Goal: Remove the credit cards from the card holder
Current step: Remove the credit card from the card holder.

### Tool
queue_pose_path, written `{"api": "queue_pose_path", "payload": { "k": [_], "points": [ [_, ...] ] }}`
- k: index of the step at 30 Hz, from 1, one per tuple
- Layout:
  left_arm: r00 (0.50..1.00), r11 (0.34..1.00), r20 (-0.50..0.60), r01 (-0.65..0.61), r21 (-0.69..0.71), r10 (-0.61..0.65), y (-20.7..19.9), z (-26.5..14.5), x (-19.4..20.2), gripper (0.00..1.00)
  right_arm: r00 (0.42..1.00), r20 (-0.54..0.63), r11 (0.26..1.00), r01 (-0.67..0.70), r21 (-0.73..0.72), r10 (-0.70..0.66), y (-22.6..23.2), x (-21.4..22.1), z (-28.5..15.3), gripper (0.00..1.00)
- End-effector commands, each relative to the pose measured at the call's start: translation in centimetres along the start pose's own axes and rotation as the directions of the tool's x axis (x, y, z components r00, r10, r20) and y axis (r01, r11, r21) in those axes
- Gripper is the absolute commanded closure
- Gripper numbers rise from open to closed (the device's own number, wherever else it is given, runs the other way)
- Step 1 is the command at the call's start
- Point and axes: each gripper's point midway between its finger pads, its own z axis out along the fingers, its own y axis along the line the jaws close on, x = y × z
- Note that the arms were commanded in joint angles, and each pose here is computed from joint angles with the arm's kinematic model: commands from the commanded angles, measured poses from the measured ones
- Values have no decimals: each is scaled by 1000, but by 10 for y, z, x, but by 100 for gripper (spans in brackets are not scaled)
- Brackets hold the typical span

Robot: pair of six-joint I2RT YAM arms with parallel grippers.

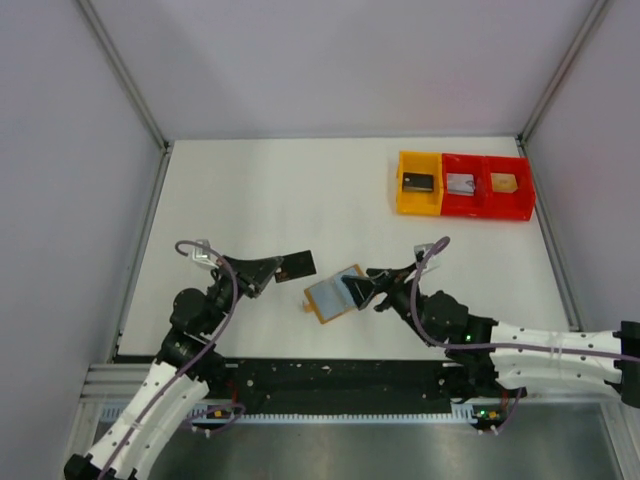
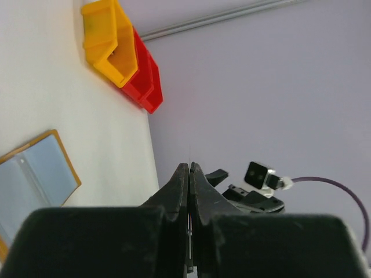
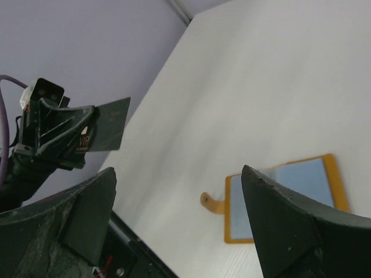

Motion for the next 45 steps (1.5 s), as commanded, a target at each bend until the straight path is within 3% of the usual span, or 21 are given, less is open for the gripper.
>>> {"api": "queue_pose_path", "payload": {
  "k": [1,9,16,29,45],
  "points": [
    [995,988,91,36,147,-50,-33,5,-13,100,921,12,912,-383,-149,389,35,-13,-3,13],
    [991,971,74,96,219,-115,-54,24,7,100,887,19,857,-439,-272,461,56,-26,8,15],
    [978,963,120,137,232,-168,-69,31,13,100,906,52,871,-388,-301,421,63,-29,17,22],
    [964,951,150,176,254,-219,-73,40,25,100,882,94,846,-408,-343,463,71,-41,25,50],
    [964,941,123,193,279,-234,-83,43,36,98,875,71,831,-426,-358,479,74,-40,31,74]
  ]
}}
